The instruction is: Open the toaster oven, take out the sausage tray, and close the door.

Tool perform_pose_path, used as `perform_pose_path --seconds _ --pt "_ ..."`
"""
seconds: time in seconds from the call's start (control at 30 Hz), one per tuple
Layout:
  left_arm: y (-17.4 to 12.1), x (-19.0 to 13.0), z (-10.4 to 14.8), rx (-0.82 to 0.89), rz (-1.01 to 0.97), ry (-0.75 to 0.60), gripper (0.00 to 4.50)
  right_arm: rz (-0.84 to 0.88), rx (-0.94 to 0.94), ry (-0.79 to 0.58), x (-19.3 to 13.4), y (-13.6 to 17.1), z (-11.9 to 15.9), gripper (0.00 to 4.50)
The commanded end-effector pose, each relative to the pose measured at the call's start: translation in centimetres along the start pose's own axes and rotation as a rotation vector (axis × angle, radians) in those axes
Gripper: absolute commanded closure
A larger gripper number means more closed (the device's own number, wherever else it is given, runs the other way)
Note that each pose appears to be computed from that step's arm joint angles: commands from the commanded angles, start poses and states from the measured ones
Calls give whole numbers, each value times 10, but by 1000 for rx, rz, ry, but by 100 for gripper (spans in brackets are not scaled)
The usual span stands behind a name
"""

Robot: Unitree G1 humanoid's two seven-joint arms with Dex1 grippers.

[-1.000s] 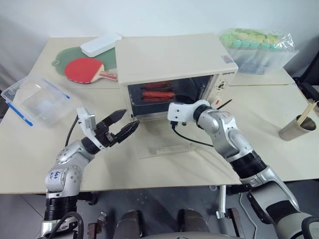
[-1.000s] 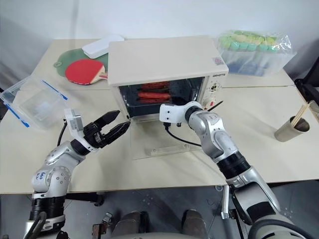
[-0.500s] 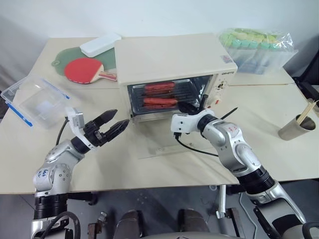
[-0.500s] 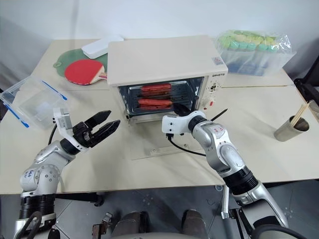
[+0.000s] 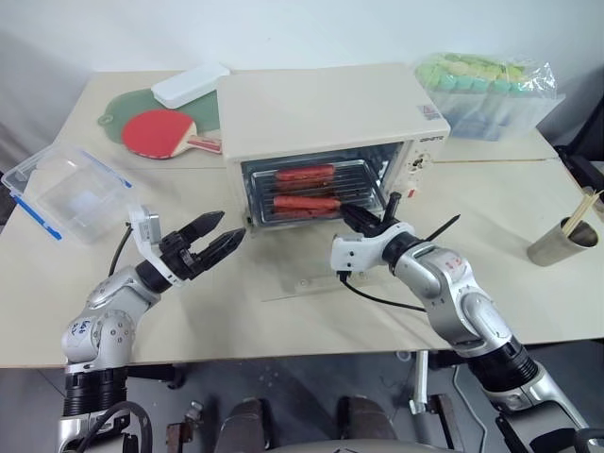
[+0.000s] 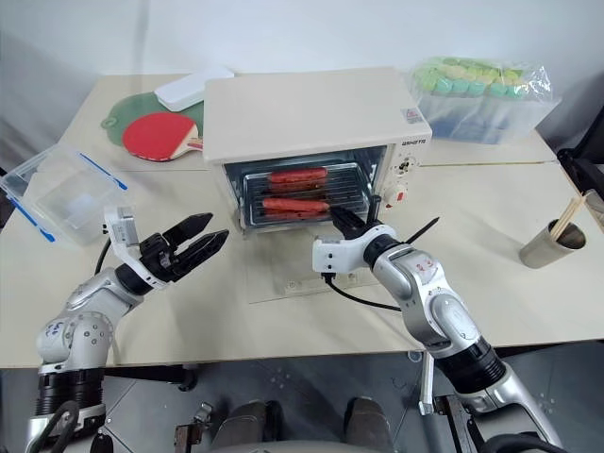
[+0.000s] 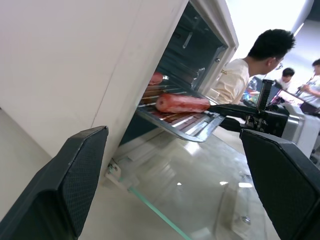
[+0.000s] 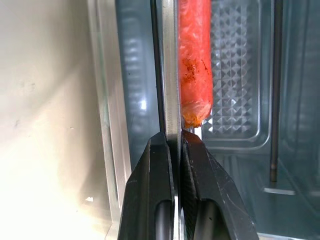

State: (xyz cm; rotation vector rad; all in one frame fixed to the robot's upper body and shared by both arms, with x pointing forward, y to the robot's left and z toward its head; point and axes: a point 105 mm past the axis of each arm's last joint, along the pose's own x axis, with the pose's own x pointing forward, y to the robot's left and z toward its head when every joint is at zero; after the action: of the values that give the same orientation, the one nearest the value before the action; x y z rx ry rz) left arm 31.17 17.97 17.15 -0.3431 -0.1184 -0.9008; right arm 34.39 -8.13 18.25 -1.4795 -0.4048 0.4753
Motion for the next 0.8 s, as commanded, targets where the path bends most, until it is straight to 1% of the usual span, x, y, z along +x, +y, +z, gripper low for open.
perform_pose_path --seconds 0.03,0.27,0.5,0.8 --pt "-5 -5 10 -7 -18 -15 0 -98 -54 -99 -12 -20 22 449" --pt "-9 -12 8 -26 -27 -9 0 -107 -99 -160 -31 -19 31 449" --pt "-12 -14 8 -36 -34 -10 0 -86 -83 -174 -47 -14 35 449" --pt "-21 -16 11 -9 -80 -26 0 -153 -109 -248 -65 -19 44 449"
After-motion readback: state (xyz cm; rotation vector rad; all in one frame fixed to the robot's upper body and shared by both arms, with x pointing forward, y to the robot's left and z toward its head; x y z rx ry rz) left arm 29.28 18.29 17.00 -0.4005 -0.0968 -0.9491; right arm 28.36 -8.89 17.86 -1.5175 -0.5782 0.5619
